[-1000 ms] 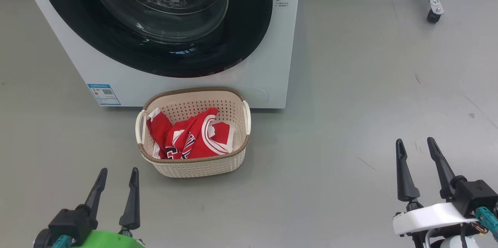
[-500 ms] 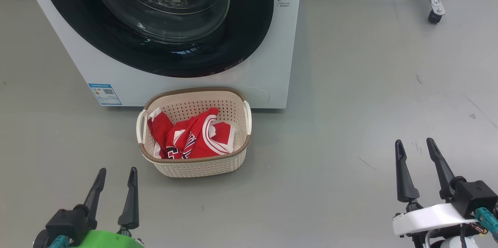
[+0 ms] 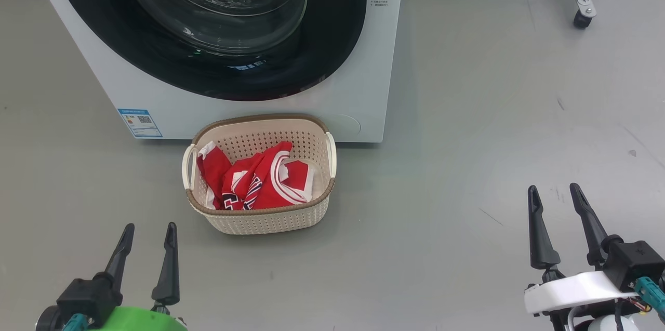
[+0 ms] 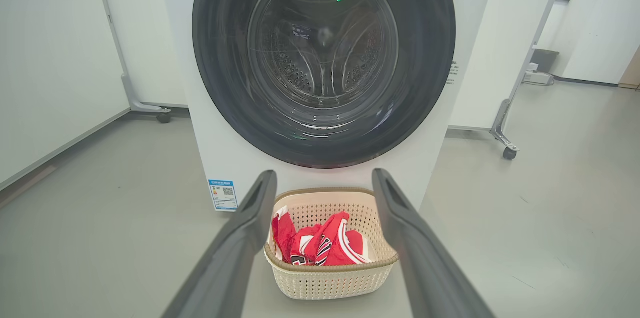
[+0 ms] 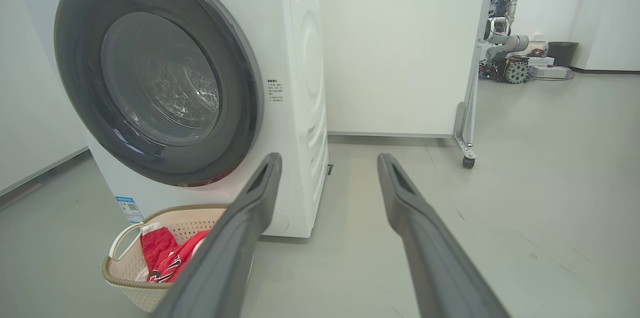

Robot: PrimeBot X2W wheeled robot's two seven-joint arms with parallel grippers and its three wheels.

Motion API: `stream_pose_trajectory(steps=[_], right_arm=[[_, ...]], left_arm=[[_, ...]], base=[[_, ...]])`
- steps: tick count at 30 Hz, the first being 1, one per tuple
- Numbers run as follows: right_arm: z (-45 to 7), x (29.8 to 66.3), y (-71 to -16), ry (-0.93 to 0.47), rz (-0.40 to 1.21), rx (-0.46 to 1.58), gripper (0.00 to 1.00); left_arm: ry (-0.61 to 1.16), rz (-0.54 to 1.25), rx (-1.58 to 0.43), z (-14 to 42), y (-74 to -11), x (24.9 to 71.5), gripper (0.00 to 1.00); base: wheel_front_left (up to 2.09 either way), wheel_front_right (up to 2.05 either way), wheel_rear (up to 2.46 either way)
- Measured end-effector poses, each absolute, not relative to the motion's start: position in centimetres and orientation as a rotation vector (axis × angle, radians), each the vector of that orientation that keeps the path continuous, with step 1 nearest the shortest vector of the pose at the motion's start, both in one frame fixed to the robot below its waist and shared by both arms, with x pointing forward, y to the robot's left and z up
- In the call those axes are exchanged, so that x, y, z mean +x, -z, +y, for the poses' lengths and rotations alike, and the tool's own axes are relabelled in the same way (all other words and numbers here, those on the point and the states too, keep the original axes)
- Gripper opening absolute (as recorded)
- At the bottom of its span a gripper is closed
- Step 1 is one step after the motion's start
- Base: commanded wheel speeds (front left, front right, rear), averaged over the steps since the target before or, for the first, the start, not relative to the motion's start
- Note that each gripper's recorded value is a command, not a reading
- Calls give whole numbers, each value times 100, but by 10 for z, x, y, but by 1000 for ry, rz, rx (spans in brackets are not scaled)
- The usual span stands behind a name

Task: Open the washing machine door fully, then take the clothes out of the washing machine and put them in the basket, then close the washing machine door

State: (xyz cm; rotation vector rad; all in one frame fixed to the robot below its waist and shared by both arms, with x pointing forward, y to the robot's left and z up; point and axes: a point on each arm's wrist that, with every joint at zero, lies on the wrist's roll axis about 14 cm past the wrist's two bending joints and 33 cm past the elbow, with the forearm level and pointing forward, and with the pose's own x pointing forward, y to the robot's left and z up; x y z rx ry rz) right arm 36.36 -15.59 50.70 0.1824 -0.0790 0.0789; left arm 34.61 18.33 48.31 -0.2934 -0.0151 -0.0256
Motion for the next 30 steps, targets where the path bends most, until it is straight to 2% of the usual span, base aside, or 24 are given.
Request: stream_pose_trajectory(steps=[16, 17, 23, 30], right_arm=[[-155, 363, -508, -87, -83, 184, 100], [-155, 363, -507, -87, -80, 184, 0], [-151, 353, -479, -76, 11, 202, 0], [-152, 351, -478, -63, 16, 251, 0]], left_arm=[[78, -60, -319, 169, -499, 347, 100], [78, -60, -322, 169, -500, 347, 0], [66, 9, -342, 164, -477, 342, 0], [58, 15, -392, 162, -475, 340, 0]], base=[[0, 0, 0], [0, 0, 0], [0, 0, 0], [0, 0, 0]])
